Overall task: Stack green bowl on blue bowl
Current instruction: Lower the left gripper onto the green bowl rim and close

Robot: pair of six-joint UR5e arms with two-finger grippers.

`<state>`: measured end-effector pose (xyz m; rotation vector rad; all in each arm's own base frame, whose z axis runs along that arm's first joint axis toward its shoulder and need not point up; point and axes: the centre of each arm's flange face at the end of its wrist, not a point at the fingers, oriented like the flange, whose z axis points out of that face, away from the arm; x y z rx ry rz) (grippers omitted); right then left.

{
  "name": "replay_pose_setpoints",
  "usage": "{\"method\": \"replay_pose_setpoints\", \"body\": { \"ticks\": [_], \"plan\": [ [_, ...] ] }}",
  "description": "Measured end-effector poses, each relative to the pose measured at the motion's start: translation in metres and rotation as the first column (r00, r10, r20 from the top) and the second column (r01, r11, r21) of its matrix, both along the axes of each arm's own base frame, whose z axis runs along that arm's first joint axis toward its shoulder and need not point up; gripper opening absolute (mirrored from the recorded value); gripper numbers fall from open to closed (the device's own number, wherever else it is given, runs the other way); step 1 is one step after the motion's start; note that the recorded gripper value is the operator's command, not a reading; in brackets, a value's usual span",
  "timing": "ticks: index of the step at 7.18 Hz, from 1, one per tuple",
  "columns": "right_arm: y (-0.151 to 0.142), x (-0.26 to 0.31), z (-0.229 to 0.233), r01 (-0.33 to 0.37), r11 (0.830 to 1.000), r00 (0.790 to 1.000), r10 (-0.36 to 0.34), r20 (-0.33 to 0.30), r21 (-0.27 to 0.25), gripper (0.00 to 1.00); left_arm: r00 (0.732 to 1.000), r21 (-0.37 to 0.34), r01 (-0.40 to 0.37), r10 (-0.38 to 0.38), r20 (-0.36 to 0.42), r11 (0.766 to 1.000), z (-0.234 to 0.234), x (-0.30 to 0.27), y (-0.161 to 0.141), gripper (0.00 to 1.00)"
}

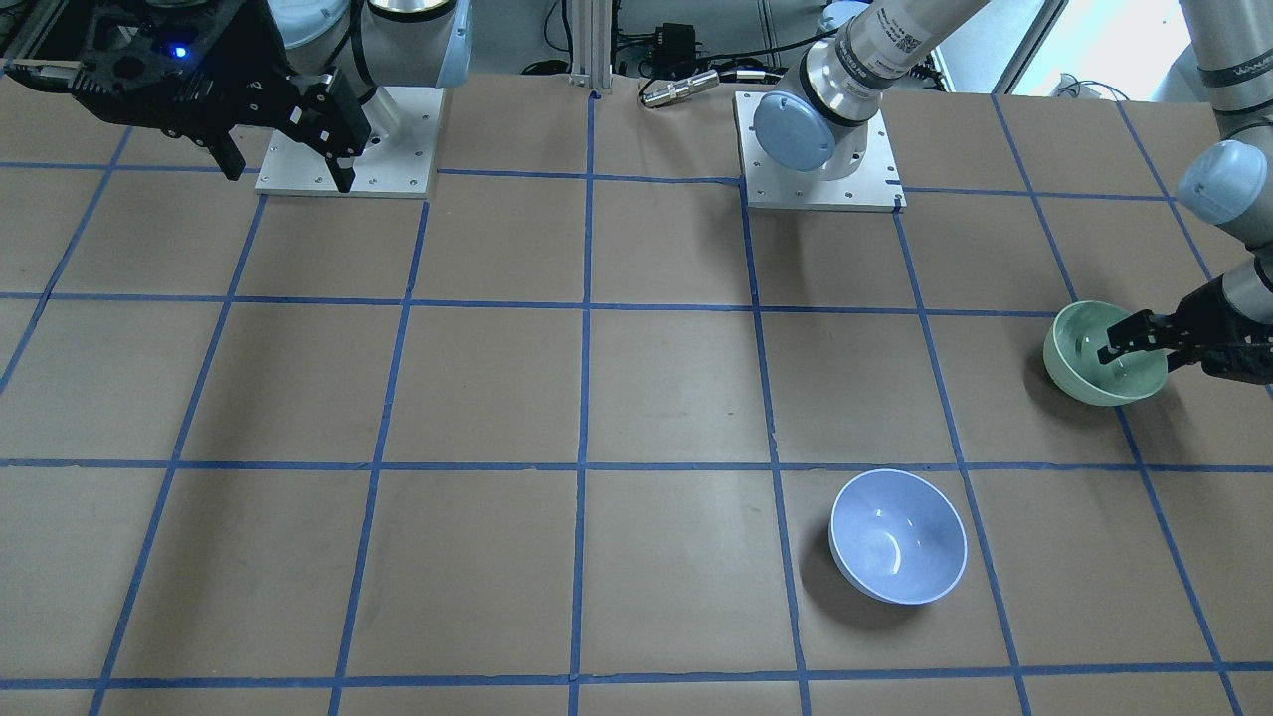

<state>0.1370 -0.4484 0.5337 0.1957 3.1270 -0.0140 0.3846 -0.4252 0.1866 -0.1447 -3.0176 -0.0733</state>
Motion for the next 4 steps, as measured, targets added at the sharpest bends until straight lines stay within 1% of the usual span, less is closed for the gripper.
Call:
{"method": "replay_pose_setpoints", "body": {
  "ticks": [2,4],
  "plan": [
    [0.0,0.0,0.0,0.0,1.0,1.0,0.0,0.0,0.0,1.0,1.0,0.007,-0.004,0.004,-0.001,1.0,-0.0018,-0.0001,0.0006,1.0],
    [-0.0001,0.0,0.0003,0.0,1.0,1.0,0.0,0.0,-0.001,1.0,1.0,0.033,-0.006,0.005,0.005,0.999,-0.0072,0.0014,0.0025,1.0]
  ]
}}
